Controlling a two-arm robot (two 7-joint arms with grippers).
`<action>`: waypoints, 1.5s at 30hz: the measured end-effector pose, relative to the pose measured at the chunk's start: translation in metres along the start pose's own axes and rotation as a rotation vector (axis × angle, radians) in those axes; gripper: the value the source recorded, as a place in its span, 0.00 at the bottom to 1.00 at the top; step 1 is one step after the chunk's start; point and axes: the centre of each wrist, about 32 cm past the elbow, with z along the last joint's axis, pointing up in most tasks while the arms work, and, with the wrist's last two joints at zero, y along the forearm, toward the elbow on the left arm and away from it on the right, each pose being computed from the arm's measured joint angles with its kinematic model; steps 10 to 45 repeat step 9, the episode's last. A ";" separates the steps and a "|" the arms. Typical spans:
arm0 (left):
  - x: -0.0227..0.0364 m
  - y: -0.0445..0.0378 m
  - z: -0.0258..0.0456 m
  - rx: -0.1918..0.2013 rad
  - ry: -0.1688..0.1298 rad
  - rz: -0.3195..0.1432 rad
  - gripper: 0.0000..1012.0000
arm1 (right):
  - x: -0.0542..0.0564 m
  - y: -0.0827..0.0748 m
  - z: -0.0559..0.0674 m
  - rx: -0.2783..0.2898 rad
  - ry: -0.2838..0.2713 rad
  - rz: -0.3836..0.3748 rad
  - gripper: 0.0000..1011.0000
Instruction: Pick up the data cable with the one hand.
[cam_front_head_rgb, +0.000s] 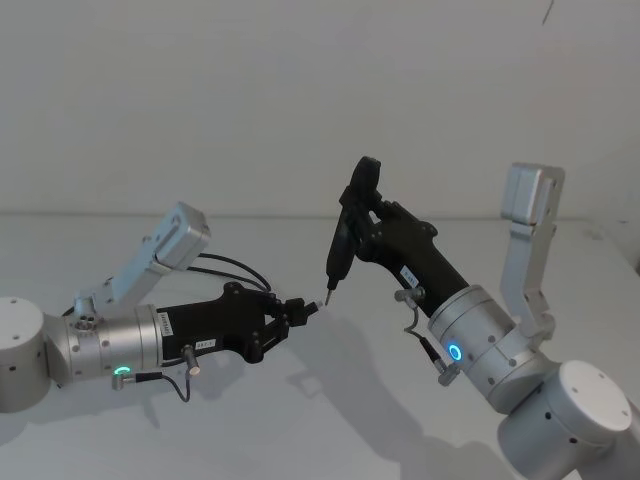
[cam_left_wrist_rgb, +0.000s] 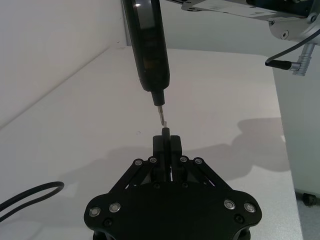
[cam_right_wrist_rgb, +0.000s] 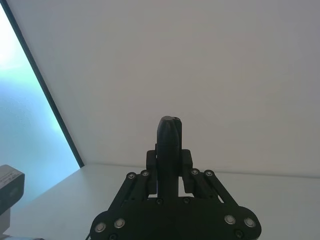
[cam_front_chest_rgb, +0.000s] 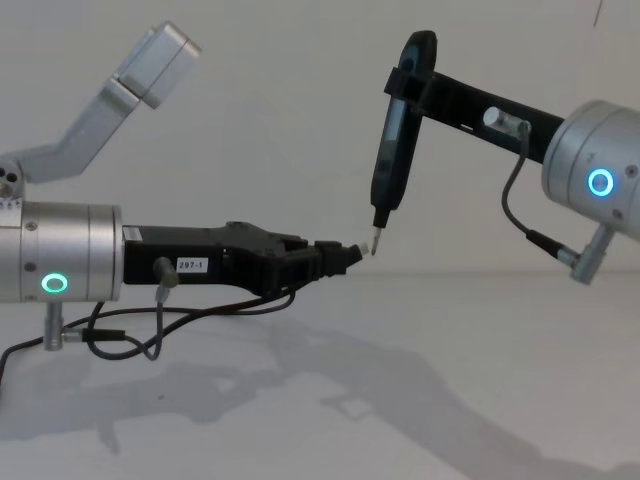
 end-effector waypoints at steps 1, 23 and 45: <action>0.0000 0.0000 0.0000 0.000 0.000 0.000 0.07 | 0.000 0.000 0.000 0.000 0.001 0.000 0.28; 0.0000 0.0000 0.0000 0.000 0.000 0.000 0.07 | 0.002 0.000 0.002 -0.001 0.006 0.005 0.28; 0.0000 0.0000 0.0000 0.000 0.000 0.000 0.07 | 0.002 0.000 0.002 -0.001 0.006 0.005 0.28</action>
